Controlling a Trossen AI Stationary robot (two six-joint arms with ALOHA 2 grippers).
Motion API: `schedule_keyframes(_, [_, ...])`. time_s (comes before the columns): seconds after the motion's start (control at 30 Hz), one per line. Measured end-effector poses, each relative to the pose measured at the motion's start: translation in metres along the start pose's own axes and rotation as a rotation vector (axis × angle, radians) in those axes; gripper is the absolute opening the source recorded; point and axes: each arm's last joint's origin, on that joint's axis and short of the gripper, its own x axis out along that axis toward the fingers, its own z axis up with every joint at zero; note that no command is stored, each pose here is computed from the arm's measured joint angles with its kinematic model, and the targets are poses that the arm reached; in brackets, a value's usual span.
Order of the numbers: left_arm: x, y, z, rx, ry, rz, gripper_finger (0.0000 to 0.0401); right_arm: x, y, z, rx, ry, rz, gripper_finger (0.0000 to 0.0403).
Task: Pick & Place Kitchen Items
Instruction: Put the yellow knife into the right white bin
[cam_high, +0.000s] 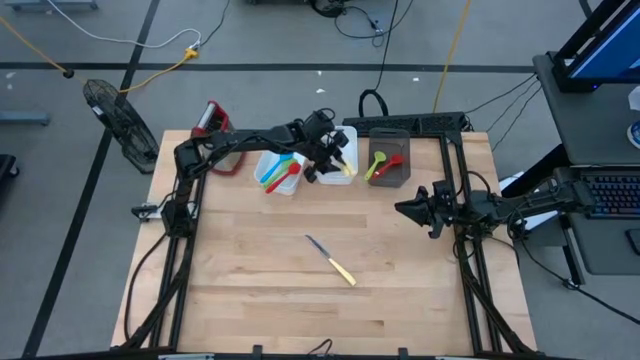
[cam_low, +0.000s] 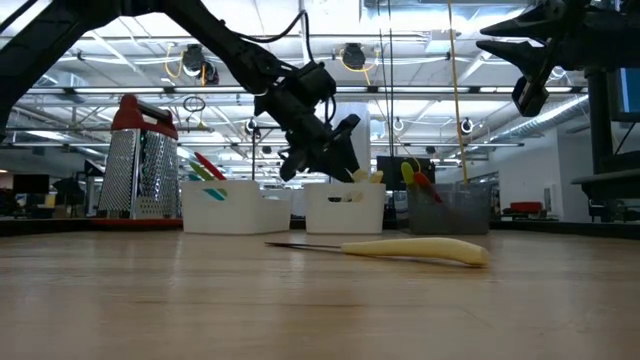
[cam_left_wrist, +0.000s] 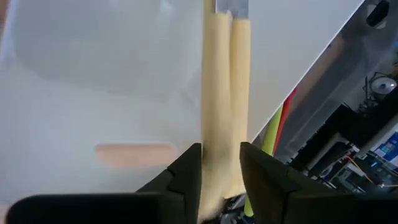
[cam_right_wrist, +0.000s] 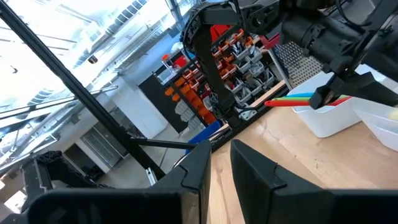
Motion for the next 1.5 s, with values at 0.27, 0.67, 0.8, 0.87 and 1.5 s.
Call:
schedule_keyframes(0.27, [0.0,-0.004,0.0,0.057,-0.013,-0.043,0.0183,0.0,0.0,0.0,0.0,0.0,0.0,0.0055])
schedule_keyframes(0.67, [-0.023,-0.037,-0.024,0.255,0.127,-0.318,0.0258,0.0,0.0,0.0,0.0,0.0,0.0,0.0055])
schedule_keyframes(0.8, [-0.037,-0.04,-0.057,0.375,0.121,-0.352,0.0251,0.0,0.0,0.0,0.0,0.001,0.0,0.0055])
schedule_keyframes(0.87, [-0.044,-0.038,-0.076,0.43,0.113,-0.347,0.0246,0.0,0.0,0.0,0.0,0.0,0.0,0.0055])
schedule_keyframes(1.5, [-0.062,0.024,-0.223,0.556,0.043,-0.224,0.0236,0.0,0.0,0.0,0.0,0.0,-0.001,0.0055])
